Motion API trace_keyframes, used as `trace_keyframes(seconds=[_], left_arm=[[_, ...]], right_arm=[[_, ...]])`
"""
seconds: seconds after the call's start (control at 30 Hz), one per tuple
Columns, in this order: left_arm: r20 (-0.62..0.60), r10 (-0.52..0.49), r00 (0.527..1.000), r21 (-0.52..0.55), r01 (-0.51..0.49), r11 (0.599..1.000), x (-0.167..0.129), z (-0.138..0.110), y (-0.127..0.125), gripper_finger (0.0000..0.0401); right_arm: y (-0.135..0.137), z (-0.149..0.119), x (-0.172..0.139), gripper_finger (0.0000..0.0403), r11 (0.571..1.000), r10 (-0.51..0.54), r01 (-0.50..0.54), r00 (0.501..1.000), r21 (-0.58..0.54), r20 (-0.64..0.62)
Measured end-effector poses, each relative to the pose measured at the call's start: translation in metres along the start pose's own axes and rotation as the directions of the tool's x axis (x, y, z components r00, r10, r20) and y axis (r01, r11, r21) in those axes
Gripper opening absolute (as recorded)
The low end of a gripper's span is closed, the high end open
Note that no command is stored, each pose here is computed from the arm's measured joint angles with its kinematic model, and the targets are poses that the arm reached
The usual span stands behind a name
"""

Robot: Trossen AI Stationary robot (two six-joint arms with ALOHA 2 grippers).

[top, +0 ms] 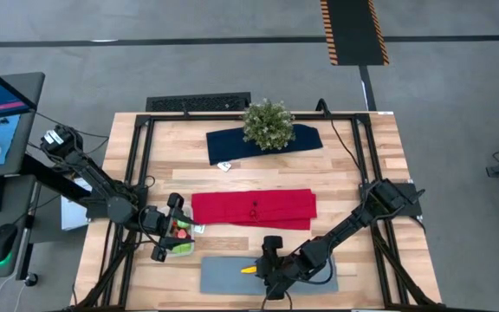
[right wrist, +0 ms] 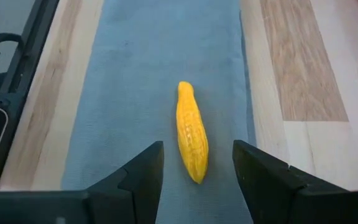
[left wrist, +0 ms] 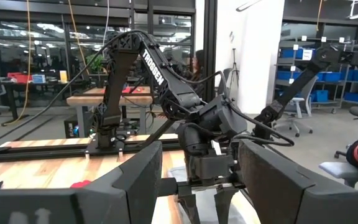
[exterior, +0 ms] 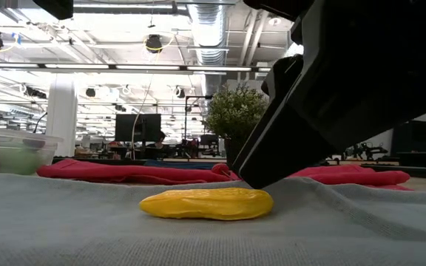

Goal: Pick and placing Produce into tupperware

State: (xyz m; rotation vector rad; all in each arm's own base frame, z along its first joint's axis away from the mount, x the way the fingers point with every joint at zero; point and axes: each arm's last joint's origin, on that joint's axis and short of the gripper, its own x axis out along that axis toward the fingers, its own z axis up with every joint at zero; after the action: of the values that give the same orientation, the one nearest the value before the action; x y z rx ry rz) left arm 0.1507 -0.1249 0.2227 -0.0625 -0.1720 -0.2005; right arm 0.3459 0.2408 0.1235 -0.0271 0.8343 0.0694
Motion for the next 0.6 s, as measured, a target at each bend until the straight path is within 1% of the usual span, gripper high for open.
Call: trace_keyframes(seconds=[0.13,0.2,0.3,0.4,0.6], left_arm=[[0.000,-0.001,1.000,-0.006,0.001,1.000,0.000,0.000,0.000,0.0203],[-0.002,-0.002,1.000,-0.006,0.002,1.000,0.000,0.000,0.000,0.0203],[-0.001,-0.007,1.000,-0.007,0.007,1.000,0.000,0.000,0.000,0.0203],[-0.002,-0.008,1.000,-0.007,0.008,1.000,0.000,0.000,0.000,0.0203],[-0.005,-0.007,1.000,-0.009,0.007,1.000,0.000,-0.001,0.000,0.0203]], right_arm=[[-0.001,-0.009,0.014,0.0210,1.000,0.004,-0.005,1.000,-0.006,-0.030],[0.001,-0.009,0.020,0.0207,1.000,0.025,-0.025,1.000,-0.001,-0.008],[-0.002,-0.008,0.020,0.0197,1.000,0.026,-0.026,0.999,-0.006,-0.023],[-0.003,-0.007,0.020,0.0177,1.000,0.024,-0.025,0.999,-0.005,-0.023],[0.000,-0.006,0.018,0.0123,0.999,0.032,-0.033,0.999,-0.029,-0.027]])
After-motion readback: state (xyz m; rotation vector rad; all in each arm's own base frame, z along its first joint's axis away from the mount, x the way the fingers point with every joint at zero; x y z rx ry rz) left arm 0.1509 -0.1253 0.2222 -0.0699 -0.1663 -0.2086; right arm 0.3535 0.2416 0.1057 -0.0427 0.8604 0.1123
